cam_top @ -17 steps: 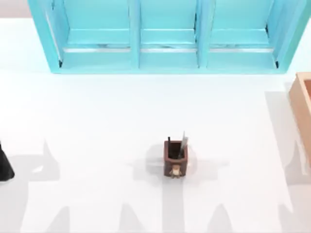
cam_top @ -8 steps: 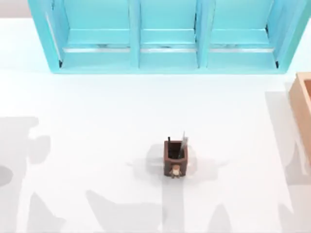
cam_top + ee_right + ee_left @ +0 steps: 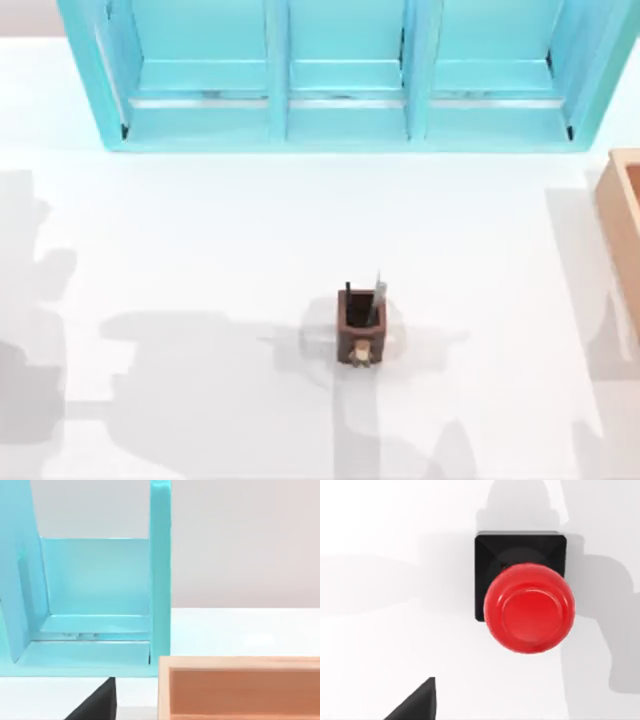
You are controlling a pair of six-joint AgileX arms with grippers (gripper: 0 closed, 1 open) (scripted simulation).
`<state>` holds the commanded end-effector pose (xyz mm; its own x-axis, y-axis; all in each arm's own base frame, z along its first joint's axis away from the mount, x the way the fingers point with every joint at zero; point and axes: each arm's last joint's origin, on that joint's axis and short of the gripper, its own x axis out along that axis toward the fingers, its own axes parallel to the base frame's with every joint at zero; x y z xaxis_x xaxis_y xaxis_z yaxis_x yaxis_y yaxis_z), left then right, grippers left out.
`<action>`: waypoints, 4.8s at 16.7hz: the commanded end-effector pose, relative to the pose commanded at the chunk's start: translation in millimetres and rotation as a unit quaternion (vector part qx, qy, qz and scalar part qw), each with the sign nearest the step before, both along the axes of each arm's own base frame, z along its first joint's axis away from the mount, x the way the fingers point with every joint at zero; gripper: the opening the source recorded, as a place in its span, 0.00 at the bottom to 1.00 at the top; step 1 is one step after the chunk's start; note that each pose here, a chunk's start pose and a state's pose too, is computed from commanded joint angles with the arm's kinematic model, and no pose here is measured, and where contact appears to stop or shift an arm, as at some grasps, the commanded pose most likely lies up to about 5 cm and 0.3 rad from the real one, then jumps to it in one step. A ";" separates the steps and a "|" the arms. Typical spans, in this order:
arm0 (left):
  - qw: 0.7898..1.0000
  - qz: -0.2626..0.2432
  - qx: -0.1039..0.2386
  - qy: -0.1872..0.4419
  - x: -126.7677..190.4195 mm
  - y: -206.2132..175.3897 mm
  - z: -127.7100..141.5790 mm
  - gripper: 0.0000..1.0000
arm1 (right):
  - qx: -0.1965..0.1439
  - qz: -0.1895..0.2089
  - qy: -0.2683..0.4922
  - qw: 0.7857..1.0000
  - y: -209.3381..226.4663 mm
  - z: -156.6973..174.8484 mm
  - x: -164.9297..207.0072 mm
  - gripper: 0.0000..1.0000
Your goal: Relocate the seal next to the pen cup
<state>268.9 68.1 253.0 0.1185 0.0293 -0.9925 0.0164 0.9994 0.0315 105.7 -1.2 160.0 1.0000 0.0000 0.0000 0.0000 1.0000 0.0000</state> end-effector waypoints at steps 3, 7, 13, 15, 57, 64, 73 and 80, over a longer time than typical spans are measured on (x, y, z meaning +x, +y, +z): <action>0.999 -0.001 -0.012 0.048 20.6 11.8 -3.5 1.00 | 0.000 0.000 0.000 1.000 0.0 0.0 0.0 1.00; 0.998 -0.001 -0.015 0.060 26.1 15.4 -3.9 1.00 | 0.000 0.000 0.000 1.000 0.0 0.0 0.0 1.00; 0.998 -0.001 -0.015 0.062 26.9 14.6 -15.8 1.00 | 0.000 0.000 0.000 1.000 0.0 0.0 0.0 1.00; 0.998 -0.001 -0.015 0.061 29.0 15.5 -35.4 1.00 | 0.000 0.000 0.000 1.000 0.0 0.0 0.0 1.00; 0.997 -0.001 -0.015 0.072 43.3 -71.1 -21.5 0.00 | 0.000 0.000 0.000 1.000 0.0 0.0 0.0 1.00; 0.998 -0.002 -0.015 0.059 23.4 -125.1 36.5 0.00 | 0.000 0.000 0.000 1.000 0.0 0.0 0.0 1.00; 0.998 0.000 -0.013 0.064 42.5 -199.0 14.5 0.00 | 0.000 0.000 0.000 1.000 0.0 0.0 0.0 1.00; 0.998 -0.001 -0.015 0.060 30.8 -304.1 -17.7 0.00 | 0.000 0.000 0.000 1.000 0.0 0.0 0.0 1.00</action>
<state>299.7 -236.1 235.3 -0.0004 -0.0005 -1.0000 0.0201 0.9998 -0.0005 105.7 -1.2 160.0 1.0000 0.0000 0.0000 0.0000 1.0000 0.0000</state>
